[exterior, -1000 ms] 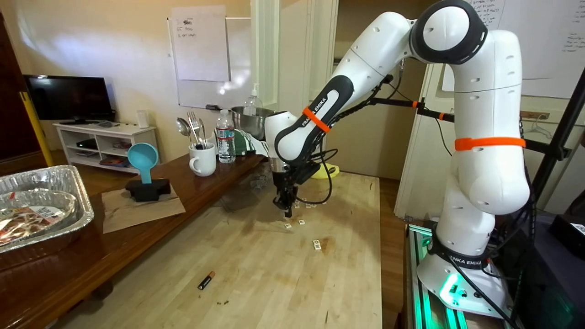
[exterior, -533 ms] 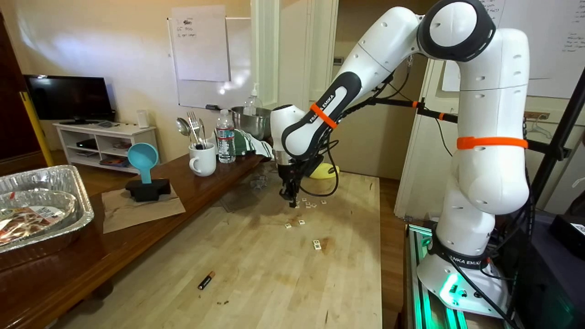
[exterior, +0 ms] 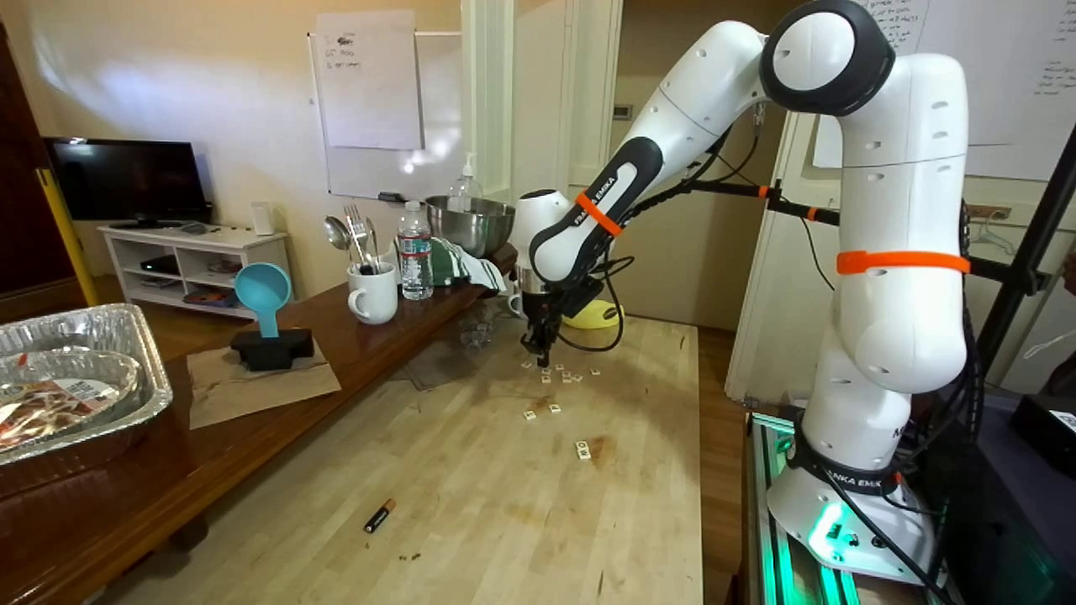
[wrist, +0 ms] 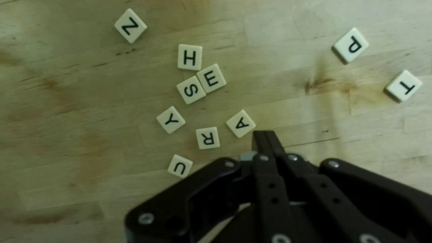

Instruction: Move the block letters to the left

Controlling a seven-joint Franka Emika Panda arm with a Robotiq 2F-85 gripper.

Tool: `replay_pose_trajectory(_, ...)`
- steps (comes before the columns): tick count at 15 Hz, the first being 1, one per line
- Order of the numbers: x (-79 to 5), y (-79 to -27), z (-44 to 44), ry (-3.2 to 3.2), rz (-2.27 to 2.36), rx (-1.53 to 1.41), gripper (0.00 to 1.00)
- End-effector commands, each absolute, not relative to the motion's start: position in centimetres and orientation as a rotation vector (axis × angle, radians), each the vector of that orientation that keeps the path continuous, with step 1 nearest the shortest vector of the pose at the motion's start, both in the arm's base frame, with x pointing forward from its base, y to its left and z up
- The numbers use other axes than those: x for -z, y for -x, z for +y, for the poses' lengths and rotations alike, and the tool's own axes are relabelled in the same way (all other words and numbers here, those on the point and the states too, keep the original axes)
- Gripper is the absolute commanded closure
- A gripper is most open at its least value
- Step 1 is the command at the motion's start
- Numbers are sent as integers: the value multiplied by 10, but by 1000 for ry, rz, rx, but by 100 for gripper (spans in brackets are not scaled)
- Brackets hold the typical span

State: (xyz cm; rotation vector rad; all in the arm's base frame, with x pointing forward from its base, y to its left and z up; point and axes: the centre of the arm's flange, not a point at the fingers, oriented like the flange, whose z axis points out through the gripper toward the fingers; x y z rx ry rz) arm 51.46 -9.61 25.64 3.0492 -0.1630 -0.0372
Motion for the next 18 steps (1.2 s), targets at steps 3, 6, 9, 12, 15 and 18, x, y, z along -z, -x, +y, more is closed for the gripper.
replay_pose_trajectory(3, -248, -515, -106, -3044, -191, 19, 99)
replay_pose_trajectory(6, -241, -515, -109, -3043, -199, 38, 99)
replay_pose_trajectory(9, -237, -516, -111, -3039, -203, 37, 100)
replay_pose_trajectory(12, -227, -519, -116, -3045, -215, 26, 100)
replay_pose_trajectory(15, -223, -521, -120, -3042, -225, 8, 100)
replay_pose_trajectory(18, -217, -522, -122, -3034, -211, 2, 100)
